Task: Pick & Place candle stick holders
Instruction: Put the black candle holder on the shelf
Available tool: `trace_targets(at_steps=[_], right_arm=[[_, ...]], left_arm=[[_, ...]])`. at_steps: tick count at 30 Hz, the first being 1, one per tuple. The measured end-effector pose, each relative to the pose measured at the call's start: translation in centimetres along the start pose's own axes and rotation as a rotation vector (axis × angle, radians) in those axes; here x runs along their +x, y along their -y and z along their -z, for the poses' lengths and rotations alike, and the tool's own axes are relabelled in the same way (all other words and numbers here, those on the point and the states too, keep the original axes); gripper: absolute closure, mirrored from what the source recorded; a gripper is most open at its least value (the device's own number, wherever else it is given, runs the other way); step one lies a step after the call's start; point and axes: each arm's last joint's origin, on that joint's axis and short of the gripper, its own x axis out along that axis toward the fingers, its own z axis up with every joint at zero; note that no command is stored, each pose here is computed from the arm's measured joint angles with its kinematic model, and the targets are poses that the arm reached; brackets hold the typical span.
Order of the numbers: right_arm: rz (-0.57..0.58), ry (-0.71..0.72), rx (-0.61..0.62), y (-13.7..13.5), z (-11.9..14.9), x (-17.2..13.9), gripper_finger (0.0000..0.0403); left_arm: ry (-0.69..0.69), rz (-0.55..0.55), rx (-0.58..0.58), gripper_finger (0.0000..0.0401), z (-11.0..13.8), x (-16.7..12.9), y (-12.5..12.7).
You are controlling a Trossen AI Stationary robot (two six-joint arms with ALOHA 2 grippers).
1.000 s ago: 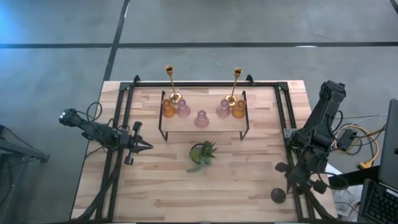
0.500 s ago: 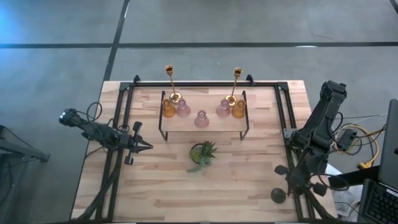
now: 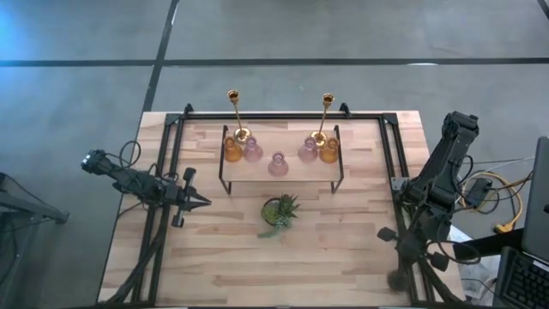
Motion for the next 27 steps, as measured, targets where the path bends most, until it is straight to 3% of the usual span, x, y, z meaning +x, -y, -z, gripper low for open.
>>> trace_targets(at_steps=[7, 15, 23, 27], right_arm=[[0.06, 0.025, -0.035, 0.0, -0.3, -1.0, 0.0392], [0.428, 0.128, 0.038, -0.3, -2.5, -7.0, 0.0393], [0.692, 0.301, 0.162, -0.8, -3.7, -14.2, 0.0394], [0.772, 0.401, 0.235, -1.2, -4.4, -17.1, 0.0394]], left_arm=[[0.0, 0.0, 0.0, 0.0375, 0.0, 0.0, 0.0], [0.0, 0.0, 0.0, 0.0375, 0.0, 0.0, 0.0], [0.0, 0.0, 0.0, 0.0375, 0.0, 0.0, 0.0], [0.0, 0.0, 0.0, 0.0375, 0.0, 0.0, 0.0]])
